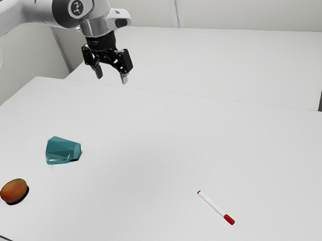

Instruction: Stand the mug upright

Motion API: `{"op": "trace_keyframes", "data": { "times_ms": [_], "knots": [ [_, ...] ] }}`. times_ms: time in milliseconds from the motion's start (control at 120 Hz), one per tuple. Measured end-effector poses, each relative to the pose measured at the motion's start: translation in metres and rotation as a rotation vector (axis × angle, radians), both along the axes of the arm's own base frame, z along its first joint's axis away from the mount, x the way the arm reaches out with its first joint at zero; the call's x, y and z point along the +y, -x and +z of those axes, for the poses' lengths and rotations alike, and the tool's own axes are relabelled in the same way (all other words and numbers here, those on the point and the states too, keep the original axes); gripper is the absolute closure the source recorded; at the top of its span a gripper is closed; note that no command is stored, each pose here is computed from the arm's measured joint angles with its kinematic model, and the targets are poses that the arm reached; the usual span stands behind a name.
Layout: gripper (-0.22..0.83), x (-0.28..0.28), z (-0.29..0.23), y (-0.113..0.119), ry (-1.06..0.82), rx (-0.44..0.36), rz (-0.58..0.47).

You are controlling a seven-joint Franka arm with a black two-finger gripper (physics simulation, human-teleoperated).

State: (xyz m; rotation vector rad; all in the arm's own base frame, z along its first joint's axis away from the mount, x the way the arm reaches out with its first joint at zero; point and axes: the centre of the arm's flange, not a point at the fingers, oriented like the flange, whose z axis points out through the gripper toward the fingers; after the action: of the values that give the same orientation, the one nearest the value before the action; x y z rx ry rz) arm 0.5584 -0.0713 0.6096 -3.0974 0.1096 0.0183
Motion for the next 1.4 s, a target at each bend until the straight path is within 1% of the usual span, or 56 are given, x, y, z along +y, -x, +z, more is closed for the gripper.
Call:
{"op": "trace_keyframes", "data": {
  "times_ms": [167,367,517,583,625,692,742,1058,1217,1400],
  "knots": [
    [0.00,0.021,-0.002,-0.004,-0.001,0.000,0.041],
    [0.00,0.049,0.000,-0.001,-0.003,-0.004,0.094],
    [0.00,0.065,-0.027,0.013,-0.010,0.050,0.134],
    [0.00,0.066,-0.035,0.024,-0.015,0.061,0.139],
    [0.00,0.056,-0.038,0.032,-0.013,0.062,0.122],
    [0.00,0.030,-0.046,0.046,0.002,0.061,0.063],
    [0.00,0.029,-0.053,0.053,0.027,0.056,0.046],
    [0.00,0.101,-0.102,0.070,0.177,0.002,0.056],
    [0.00,0.143,-0.127,0.080,0.250,-0.021,0.075],
    [0.00,0.200,-0.142,0.091,0.326,-0.061,0.115]
  ]
}}
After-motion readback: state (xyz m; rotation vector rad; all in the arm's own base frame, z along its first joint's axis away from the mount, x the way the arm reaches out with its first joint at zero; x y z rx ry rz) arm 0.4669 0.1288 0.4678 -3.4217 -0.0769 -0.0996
